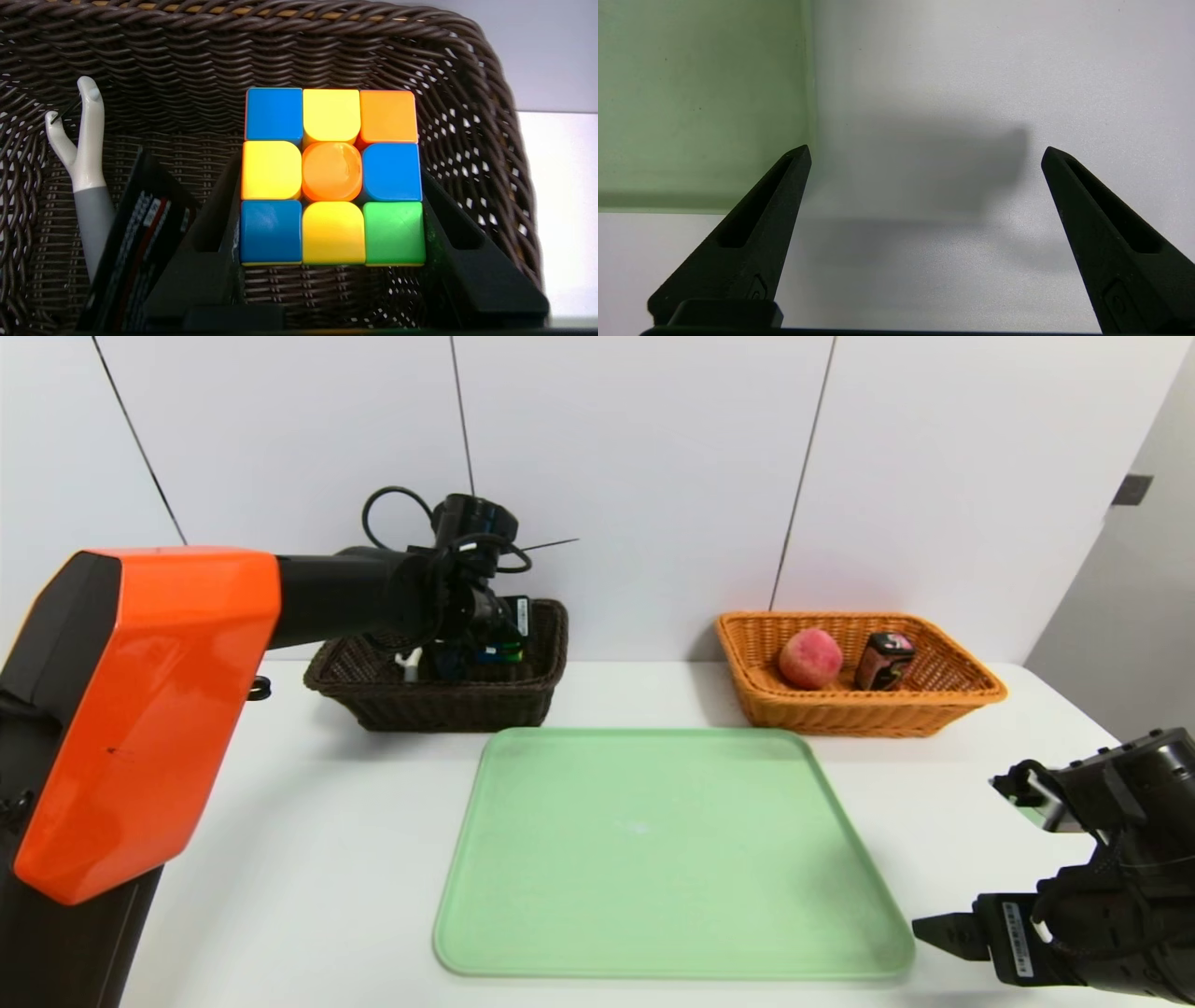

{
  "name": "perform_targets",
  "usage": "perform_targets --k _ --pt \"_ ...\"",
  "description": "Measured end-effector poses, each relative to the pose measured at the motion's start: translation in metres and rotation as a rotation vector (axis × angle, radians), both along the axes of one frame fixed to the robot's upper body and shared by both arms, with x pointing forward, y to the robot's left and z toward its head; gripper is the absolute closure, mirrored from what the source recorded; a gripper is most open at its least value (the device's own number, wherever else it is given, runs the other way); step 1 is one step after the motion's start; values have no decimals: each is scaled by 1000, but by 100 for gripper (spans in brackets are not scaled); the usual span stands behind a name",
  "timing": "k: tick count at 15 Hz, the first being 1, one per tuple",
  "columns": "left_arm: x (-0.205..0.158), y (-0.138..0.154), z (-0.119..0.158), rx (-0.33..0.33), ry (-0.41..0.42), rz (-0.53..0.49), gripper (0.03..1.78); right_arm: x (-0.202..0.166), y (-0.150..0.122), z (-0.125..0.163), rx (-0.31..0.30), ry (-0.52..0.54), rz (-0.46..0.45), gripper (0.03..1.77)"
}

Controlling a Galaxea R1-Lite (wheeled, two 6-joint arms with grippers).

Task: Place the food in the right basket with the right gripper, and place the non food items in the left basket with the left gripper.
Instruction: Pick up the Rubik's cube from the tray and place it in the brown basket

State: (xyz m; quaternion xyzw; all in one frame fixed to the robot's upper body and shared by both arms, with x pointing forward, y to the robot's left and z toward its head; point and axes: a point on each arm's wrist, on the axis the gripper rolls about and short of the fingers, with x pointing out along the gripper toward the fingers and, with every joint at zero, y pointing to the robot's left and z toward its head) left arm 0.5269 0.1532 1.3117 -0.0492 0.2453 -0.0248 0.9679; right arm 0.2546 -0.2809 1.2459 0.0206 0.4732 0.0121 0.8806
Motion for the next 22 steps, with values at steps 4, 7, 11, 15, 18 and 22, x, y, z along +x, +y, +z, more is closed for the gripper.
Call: perform_targets --k 4,7,11,15,18,22 --pt "6 -3 -15 13 23 -1 83 0 0 0 -1 -1 0 9" --pt "10 -2 -22 19 38 6 83 0 0 1 0 -3 -1 9" --pt "11 0 -24 19 39 12 55 0 0 1 0 -5 -1 9" --pt "11 0 -23 19 37 16 37 -1 0 1 1 -8 -1 9" --pt "6 2 -6 1 -11 16 29 -1 -1 2 2 -12 -1 9" --pt "-22 14 52 -39 -123 16 22 -2 -1 3 4 -16 -1 9"
